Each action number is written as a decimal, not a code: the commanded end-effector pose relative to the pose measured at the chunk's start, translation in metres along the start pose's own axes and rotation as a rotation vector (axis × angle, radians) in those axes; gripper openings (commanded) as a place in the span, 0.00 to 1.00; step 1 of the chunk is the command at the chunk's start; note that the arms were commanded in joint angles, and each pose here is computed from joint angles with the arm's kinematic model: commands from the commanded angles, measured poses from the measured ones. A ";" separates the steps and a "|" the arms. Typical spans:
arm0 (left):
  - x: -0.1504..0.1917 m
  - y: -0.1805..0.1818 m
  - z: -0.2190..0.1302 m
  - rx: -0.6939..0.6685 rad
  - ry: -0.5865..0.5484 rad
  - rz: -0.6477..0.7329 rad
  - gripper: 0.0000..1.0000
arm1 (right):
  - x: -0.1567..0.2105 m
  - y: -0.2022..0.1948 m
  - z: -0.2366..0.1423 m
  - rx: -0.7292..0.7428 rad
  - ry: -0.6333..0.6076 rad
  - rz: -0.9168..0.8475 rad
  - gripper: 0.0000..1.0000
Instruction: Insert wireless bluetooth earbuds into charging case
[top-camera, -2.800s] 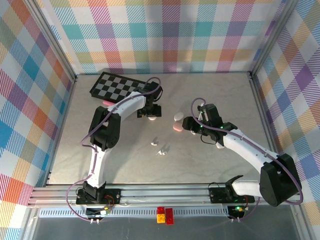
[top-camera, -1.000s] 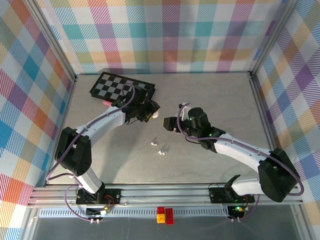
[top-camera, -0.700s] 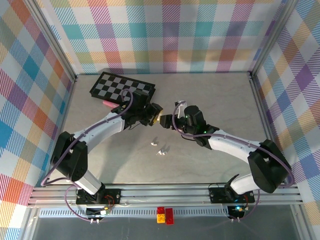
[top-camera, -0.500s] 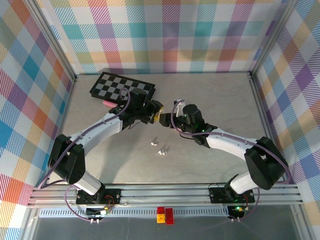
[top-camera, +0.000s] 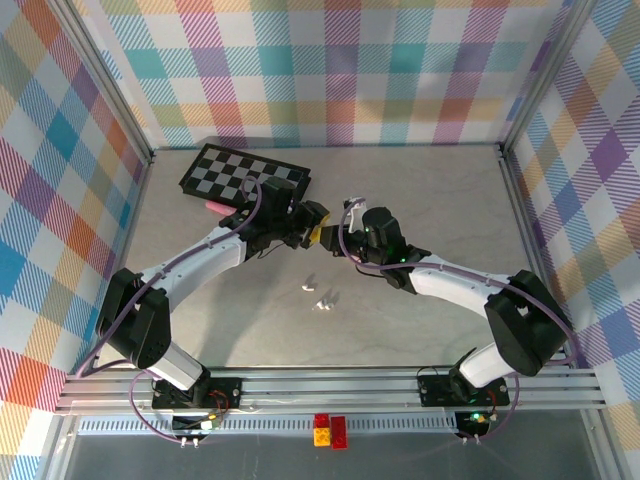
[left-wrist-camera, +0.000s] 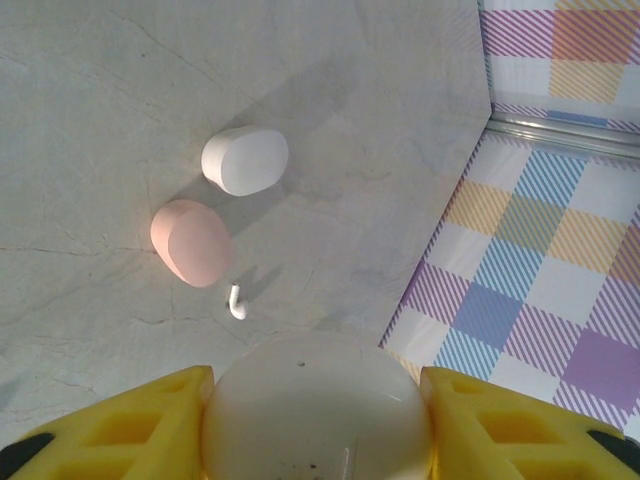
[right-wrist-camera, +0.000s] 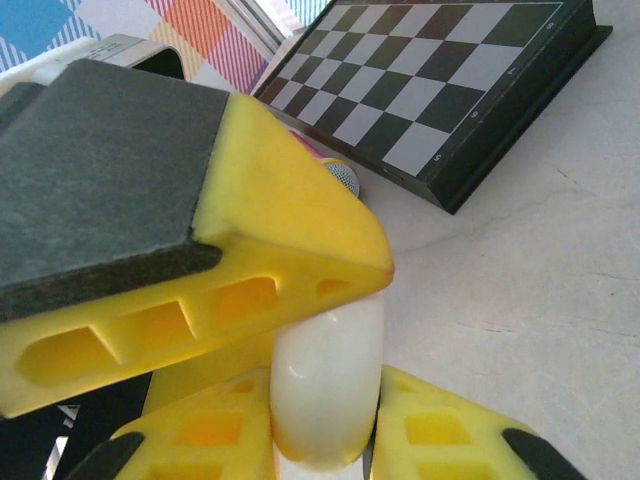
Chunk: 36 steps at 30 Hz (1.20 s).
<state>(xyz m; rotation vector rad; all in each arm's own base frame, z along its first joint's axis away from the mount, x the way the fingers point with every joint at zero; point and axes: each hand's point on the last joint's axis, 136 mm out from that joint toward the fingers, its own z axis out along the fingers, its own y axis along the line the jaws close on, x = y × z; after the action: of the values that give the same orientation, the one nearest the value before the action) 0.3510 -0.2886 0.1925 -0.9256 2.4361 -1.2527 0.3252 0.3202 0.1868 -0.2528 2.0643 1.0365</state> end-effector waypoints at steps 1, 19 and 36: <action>0.010 -0.017 -0.010 0.051 0.031 0.033 0.58 | -0.016 0.014 -0.002 -0.035 -0.031 -0.040 0.20; 0.030 -0.086 -0.094 0.364 -0.155 1.072 1.00 | -0.021 0.017 -0.088 -0.047 -0.007 -0.234 0.13; 0.122 -0.048 -0.139 0.787 0.051 1.756 0.80 | -0.032 0.105 -0.152 -0.433 0.091 -0.530 0.14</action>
<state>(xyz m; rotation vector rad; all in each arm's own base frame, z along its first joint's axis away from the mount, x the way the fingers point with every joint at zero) 0.2306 -0.2875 0.2997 1.0638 1.5867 -1.0109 0.2287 0.2626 0.3127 -0.8772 1.7552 1.0555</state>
